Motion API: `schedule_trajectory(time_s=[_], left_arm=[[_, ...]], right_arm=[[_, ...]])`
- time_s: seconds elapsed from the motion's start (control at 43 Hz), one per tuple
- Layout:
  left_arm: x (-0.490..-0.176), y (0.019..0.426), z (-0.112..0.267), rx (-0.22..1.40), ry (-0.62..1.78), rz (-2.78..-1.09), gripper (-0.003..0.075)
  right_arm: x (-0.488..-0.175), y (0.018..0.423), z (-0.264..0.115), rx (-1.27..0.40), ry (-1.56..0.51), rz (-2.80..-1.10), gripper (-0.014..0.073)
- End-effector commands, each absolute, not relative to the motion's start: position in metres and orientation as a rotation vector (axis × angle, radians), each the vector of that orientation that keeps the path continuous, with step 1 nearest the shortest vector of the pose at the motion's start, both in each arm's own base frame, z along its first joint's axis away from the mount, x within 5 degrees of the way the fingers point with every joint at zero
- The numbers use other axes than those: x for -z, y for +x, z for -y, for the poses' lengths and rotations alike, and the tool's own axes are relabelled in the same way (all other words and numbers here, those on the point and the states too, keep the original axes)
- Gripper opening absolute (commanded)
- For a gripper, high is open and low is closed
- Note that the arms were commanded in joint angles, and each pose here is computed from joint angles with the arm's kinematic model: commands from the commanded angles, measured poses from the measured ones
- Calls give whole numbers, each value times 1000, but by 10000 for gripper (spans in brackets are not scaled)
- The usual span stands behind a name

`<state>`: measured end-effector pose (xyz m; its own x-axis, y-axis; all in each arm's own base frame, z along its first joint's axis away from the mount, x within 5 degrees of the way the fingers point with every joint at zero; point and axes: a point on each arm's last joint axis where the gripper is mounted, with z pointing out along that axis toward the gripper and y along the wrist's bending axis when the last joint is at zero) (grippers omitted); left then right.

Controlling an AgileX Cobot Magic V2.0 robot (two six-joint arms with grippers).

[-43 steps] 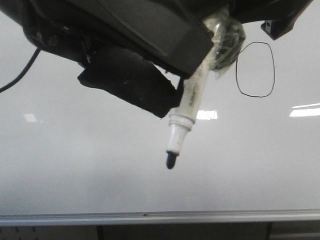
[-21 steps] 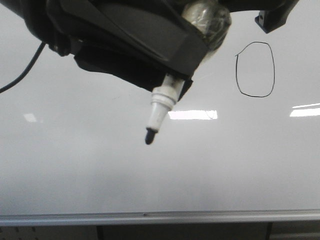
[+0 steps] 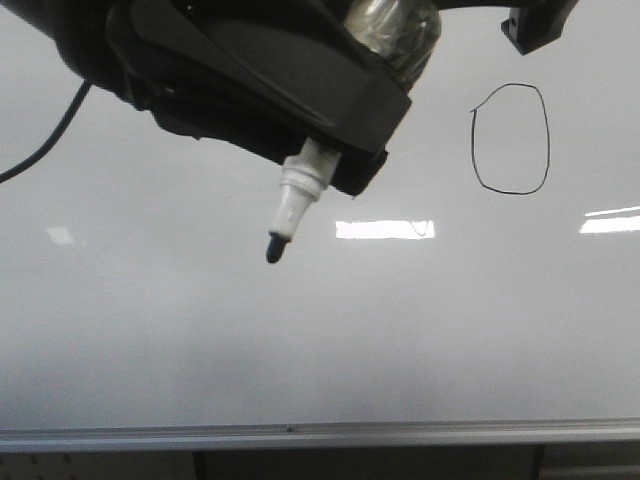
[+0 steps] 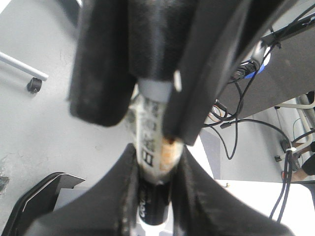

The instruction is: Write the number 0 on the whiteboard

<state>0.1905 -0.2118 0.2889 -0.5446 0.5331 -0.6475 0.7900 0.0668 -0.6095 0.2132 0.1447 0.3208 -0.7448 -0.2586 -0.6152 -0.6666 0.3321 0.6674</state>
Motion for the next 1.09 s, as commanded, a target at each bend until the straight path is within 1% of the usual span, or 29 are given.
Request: schedule_trajectory(time_s=[0.0, 0.186, 0.256, 0.303, 0.372, 0.512, 0.629, 0.698, 0.815, 0.954, 0.978, 1.071], left_arm=[[-309, 182, 211, 1507, 1393, -1992, -20], [-297, 190, 205, 1290, 1440, -2072, -20], [-293, 197, 200, 1206, 1411, -2129, -20], [-290, 203, 195, 1149, 1366, -2175, -20], [-286, 215, 185, 1054, 1267, -2256, -20], [-281, 245, 149, 865, 952, -2417, -20], [-277, 270, 108, 689, 668, -2492, -20], [-276, 279, 87, 599, 567, -2507, -20], [-274, 288, 59, 473, 460, -2517, -20], [-275, 294, 33, 398, 354, -2501, -20], [-275, 296, 30, 386, 335, -2493, -20], [-276, 301, 16, 347, 230, -2468, -19]], right_arm=[[-345, 210, -147, -1466, -775, -2080, 62], [-357, 215, -147, -1405, -798, -2016, 351], [-363, 217, -146, -1367, -784, -1992, 409], [-366, 218, -144, -1324, -762, -1973, 414], [-372, 217, -140, -1214, -724, -1943, 399], [-382, 207, -123, -973, -630, -1877, 300], [-382, 185, -105, -791, -569, -1815, 223], [-378, 171, -97, -719, -557, -1784, 171], [-364, 146, -86, -676, -535, -1763, 60], [-349, 120, -76, -653, -517, -1735, -59], [-347, 116, -75, -647, -512, -1723, -72], [-340, 102, -70, -637, -502, -1698, -69]])
